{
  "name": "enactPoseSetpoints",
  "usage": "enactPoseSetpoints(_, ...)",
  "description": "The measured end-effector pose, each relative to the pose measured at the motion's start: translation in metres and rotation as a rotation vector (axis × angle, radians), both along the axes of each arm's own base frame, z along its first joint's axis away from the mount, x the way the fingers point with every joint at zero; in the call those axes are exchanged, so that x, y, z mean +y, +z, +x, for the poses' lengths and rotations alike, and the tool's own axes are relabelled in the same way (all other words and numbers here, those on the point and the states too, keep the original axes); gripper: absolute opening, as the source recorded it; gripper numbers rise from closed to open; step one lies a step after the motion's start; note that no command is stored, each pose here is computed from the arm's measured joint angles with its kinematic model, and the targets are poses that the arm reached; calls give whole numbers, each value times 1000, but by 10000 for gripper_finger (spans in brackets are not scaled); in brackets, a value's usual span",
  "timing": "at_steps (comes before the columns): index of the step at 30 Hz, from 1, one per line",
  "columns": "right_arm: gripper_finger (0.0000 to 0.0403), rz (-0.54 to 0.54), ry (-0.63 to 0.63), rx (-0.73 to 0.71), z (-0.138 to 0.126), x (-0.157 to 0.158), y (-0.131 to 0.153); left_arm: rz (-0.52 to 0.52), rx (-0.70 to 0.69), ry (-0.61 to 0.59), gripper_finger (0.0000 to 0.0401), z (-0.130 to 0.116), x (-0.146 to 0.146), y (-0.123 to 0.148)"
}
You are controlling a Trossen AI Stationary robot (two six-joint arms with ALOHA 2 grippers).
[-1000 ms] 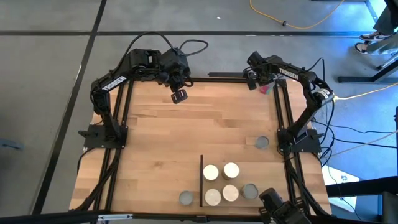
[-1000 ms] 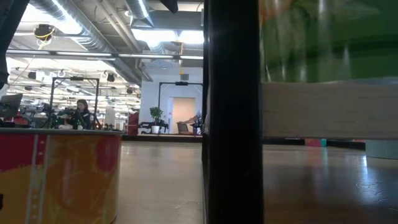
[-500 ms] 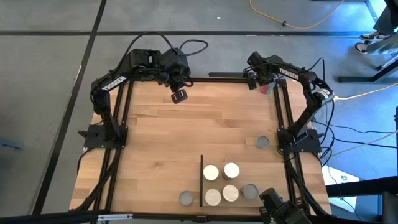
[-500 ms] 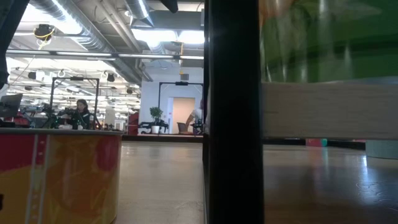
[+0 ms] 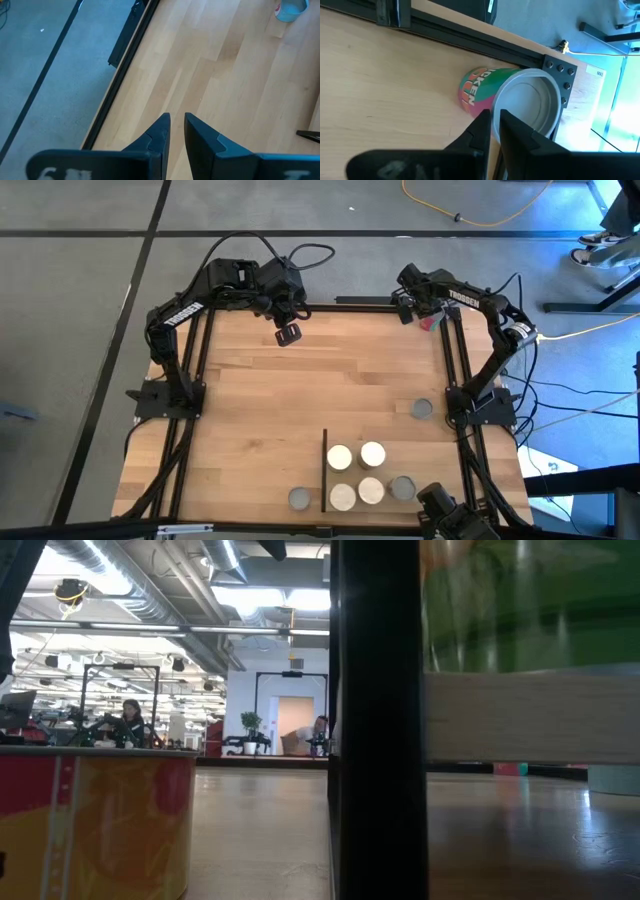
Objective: Pick and place cans onto a shelf
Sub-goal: Put the canned chicken soup on the shelf
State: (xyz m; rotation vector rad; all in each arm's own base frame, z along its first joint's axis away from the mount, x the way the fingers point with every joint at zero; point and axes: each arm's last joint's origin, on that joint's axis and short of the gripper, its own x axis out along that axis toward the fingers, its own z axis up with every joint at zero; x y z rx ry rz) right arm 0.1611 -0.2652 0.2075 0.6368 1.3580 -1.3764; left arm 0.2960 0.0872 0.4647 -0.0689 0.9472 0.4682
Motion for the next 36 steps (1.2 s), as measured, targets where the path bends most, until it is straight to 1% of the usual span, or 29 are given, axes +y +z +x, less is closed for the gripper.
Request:
enactPoseSetpoints(15, 43, 12, -2, -5, 0, 1, 0, 0, 0, -1, 50, 0, 0, 0)
enactPoseSetpoints(19, 43, 53, 21, -16, 4, 7, -1, 1, 1, -2, 50, 0, 0, 0)
enactPoseSetpoints(23, 43, 124, 44, -3, 9, 17, -1, 1, 1, -2, 50, 0, 0, 0)
enactPoseSetpoints(26, 43, 138, 37, -16, 13, 22, -1, 1, 1, -2, 50, 0, 0, 0)
enactPoseSetpoints(29, 43, 129, 41, -22, 20, 27, -1, 1, 1, -2, 50, 0, 0, 0)
enactPoseSetpoints(31, 43, 120, 23, -30, 24, 31, -1, 1, 0, -2, 50, 0, 0, 0)
enactPoseSetpoints(36, 43, 93, -19, -34, 26, 32, -1, 1, 1, -1, 50, 0, 0, 0)
